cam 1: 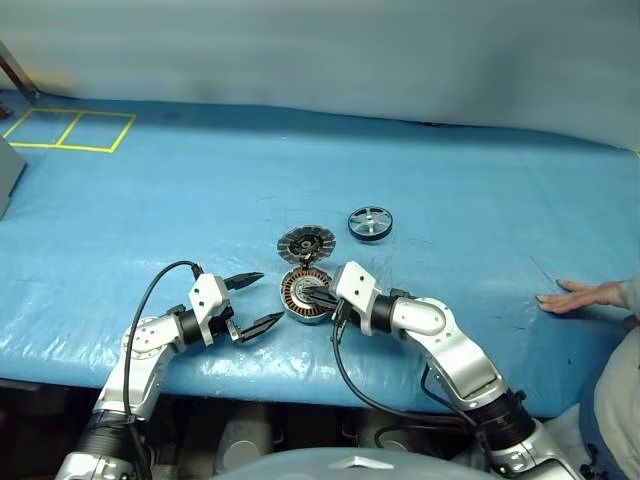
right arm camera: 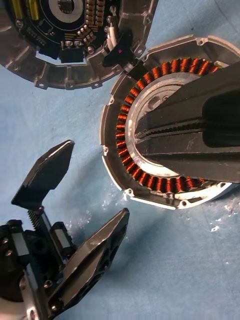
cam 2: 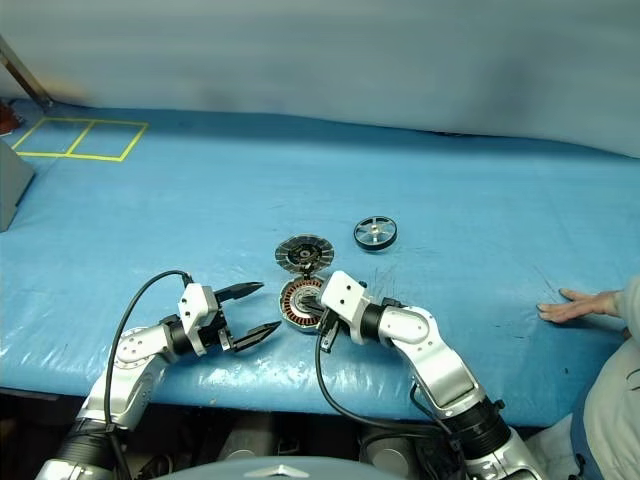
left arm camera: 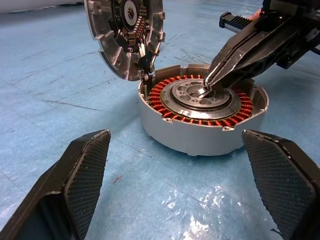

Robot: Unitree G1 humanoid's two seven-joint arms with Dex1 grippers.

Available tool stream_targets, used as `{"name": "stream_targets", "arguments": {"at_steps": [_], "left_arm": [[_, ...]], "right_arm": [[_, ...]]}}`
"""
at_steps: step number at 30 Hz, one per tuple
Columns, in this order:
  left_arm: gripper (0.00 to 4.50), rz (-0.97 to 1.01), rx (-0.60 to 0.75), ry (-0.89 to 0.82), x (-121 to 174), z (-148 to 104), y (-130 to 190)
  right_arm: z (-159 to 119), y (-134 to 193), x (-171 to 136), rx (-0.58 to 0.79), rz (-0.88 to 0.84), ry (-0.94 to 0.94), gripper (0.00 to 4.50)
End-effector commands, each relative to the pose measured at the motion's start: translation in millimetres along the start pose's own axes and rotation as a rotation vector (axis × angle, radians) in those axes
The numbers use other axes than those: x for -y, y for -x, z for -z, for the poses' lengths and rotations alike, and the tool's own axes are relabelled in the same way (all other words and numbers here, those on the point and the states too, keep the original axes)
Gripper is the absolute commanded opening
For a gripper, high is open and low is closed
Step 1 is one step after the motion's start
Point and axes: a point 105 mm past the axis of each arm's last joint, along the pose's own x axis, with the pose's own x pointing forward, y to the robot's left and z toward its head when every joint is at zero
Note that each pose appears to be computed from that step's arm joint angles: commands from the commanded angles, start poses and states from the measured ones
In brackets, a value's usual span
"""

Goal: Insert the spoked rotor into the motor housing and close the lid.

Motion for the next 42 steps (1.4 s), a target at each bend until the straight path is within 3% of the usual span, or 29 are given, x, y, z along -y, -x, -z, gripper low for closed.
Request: {"name": "stream_targets", "arguments": {"at_steps": [1,21,42], "left_arm": [[4.5,-0.002,0.022,-0.035,-1.3,-8.3,0.8],[4.5,-0.004,0.029,-0.041,5.1,-24.2,-4.2],[4.5,0.0,0.02,-0.029,4.3,-18.9,-3.0]], "right_arm": [[-24.1,4.2,5.5,0.074,0.018,0.045,0.02],[-3.8,-3.9,6.4,0.002,0.021,0.036,0.02],[12.3,-0.8,4.3,-0.102,0.021,0.101,0.02]]}}
